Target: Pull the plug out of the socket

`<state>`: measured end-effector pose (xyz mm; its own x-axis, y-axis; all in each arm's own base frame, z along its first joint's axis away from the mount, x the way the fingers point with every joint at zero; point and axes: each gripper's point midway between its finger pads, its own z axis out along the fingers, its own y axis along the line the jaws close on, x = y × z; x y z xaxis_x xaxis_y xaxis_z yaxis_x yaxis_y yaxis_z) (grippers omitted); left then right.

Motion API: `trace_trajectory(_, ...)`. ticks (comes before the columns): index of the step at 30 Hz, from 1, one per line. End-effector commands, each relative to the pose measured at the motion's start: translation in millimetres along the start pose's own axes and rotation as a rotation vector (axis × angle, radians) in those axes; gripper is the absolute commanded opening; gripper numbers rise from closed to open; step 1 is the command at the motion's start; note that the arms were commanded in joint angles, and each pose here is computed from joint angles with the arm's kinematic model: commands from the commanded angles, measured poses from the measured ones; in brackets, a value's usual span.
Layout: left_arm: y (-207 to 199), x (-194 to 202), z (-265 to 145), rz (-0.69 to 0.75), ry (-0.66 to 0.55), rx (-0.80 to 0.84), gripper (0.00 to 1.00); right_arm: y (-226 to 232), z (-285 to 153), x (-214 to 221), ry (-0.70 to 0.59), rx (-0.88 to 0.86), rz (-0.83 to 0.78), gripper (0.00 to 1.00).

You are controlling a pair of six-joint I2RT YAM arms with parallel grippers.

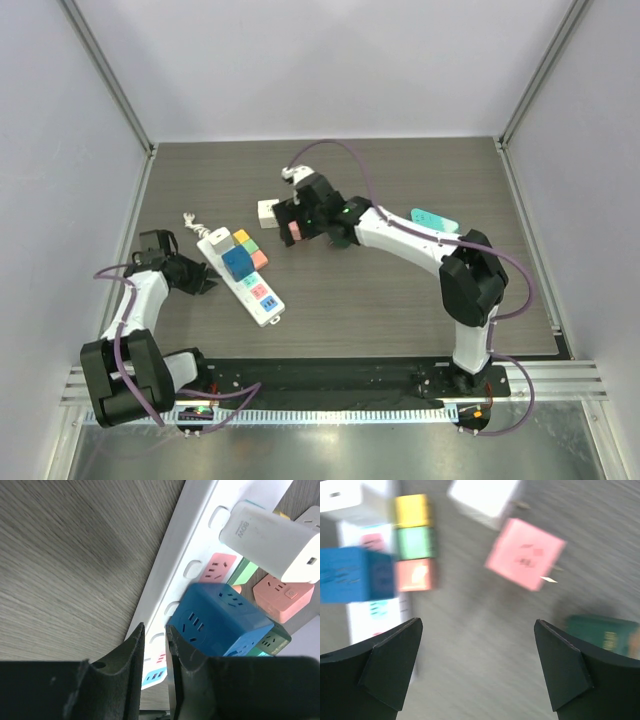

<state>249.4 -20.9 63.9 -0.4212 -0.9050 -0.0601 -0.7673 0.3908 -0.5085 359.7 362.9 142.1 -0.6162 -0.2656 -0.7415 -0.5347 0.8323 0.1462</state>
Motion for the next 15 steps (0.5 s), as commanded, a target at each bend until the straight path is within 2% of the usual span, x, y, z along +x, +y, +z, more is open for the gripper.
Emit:
trace_trajectory(1,-19,-14,-1,0.028,-0.025,0.069,0.24,40,-19,-32,-0.095,-0.03,-0.065,1.0)
trace_trajectory(6,-19,-20,10,0.035,0.017,0.063,0.26,104,-12,-25,-0.072,-0.175,-0.104,1.0)
trace_trajectory(15,-28,-30,20,0.054,0.028,0.097,0.31,149,8,-5,-0.018,-0.254,-0.125,1.0)
